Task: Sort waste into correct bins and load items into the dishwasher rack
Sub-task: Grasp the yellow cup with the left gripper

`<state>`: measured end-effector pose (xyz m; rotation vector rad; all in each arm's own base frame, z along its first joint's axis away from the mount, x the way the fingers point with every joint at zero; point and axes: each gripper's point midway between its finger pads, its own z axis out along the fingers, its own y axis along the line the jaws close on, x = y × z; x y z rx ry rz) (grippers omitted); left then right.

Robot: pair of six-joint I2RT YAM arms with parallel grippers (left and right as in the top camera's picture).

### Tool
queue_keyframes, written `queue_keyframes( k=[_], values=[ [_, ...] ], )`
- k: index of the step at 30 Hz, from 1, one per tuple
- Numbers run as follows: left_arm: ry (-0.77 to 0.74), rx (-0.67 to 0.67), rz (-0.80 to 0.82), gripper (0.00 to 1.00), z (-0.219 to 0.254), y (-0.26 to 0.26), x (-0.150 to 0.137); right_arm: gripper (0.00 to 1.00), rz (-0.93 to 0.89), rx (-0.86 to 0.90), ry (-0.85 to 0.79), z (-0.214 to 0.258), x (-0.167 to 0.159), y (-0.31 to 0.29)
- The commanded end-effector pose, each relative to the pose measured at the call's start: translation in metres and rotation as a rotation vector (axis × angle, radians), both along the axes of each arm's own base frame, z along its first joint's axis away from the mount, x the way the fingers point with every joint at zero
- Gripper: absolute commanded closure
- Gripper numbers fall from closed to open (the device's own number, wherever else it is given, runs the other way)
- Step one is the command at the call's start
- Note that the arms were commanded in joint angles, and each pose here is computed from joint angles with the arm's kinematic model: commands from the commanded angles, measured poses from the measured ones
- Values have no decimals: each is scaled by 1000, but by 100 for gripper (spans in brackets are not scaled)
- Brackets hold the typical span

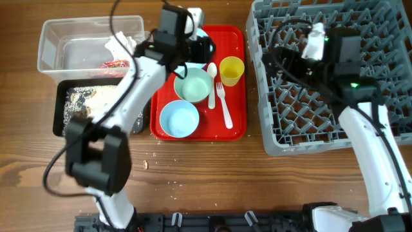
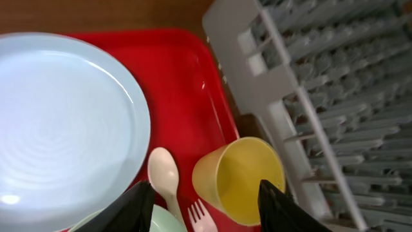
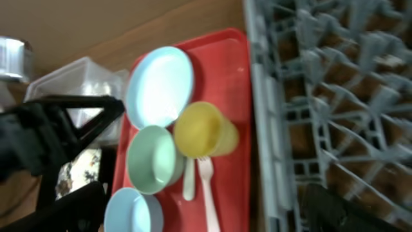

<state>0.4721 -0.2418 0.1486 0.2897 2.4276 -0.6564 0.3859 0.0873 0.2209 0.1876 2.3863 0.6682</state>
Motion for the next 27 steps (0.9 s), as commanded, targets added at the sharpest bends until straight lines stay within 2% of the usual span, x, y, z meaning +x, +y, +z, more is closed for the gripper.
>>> queue_keyframes(
  k=[1,7,13,17,21,23,27],
  values=[
    [-23,49,-119,44,-22,-33,1,0,-34,-23,24,-2,-1,-16],
    [10,157,-97,43,-66,-41,-1,0,-5,-53,54,-9,-9,-17],
    [23,168,-93,48,-75,-40,0,0,-6,-55,57,-10,-10,-17],
    [24,168,-97,63,-81,-42,0,0,-14,-64,58,-11,-10,-19],
    [12,151,-116,88,-82,-55,-2,0,-14,-64,60,-11,-10,-19],
    [-8,142,-129,96,-78,-64,-3,0,-14,-64,64,-11,-10,-19],
    [-26,130,-137,96,-72,-73,-5,0,-14,-64,66,-12,-11,-19]
  ],
)
